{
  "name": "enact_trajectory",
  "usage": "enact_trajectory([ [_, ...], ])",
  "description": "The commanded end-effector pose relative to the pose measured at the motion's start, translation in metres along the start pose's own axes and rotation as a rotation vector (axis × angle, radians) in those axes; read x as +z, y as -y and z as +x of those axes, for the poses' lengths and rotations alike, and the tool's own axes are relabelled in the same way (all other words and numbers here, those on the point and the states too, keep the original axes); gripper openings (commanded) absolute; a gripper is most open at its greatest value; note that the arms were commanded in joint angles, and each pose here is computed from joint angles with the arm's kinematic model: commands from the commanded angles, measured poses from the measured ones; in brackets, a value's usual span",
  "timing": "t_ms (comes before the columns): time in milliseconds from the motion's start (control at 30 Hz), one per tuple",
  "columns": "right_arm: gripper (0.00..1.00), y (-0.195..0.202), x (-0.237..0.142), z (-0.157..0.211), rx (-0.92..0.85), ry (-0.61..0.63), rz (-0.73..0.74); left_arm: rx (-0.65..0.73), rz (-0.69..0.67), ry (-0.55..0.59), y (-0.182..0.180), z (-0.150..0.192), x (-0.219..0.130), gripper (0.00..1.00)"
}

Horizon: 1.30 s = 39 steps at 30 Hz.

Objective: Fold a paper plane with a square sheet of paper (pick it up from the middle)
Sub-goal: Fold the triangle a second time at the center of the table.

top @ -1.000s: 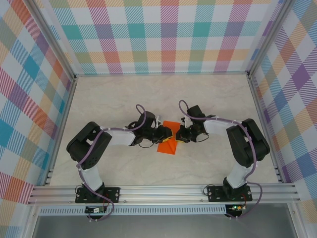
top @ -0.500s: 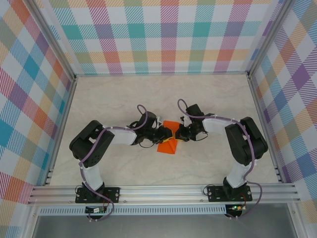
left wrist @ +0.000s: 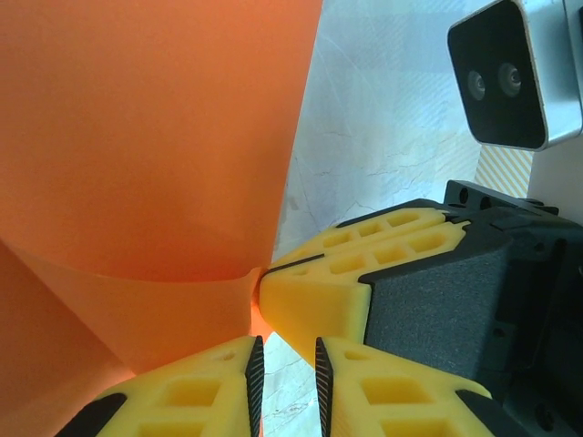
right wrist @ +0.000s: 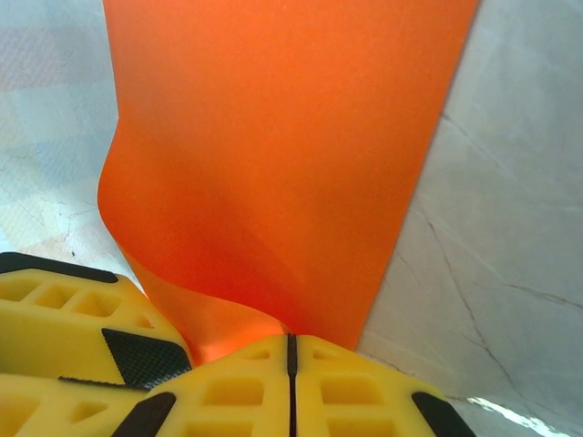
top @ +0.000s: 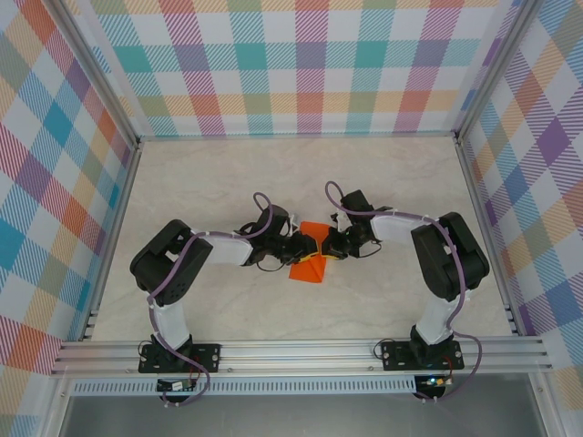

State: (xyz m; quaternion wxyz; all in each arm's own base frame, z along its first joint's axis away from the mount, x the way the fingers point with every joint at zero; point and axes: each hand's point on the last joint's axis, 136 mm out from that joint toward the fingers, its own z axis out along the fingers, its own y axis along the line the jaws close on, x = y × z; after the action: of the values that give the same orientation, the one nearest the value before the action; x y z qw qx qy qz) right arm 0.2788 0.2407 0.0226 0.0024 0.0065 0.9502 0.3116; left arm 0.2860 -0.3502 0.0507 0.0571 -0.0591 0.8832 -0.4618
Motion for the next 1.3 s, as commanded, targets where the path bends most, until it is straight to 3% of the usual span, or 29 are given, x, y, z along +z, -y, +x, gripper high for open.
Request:
enact_trajectory([
  [0, 0.07, -0.005, 0.0, -0.004, -0.031, -0.004, -0.006, 0.016, -0.019, -0.012, -0.001, 0.001, 0.005, 0.24],
  [667, 0.07, -0.008, 0.003, -0.007, -0.042, -0.014, -0.022, 0.007, -0.056, -0.007, -0.012, 0.004, 0.002, 0.23],
  [1000, 0.07, -0.006, 0.004, -0.005, -0.041, -0.023, -0.021, 0.068, 0.034, 0.013, 0.016, 0.001, -0.009, 0.23],
  [1267, 0.08, -0.007, 0.004, -0.005, -0.041, -0.024, -0.022, 0.04, 0.007, -0.004, 0.003, 0.004, -0.001, 0.23],
])
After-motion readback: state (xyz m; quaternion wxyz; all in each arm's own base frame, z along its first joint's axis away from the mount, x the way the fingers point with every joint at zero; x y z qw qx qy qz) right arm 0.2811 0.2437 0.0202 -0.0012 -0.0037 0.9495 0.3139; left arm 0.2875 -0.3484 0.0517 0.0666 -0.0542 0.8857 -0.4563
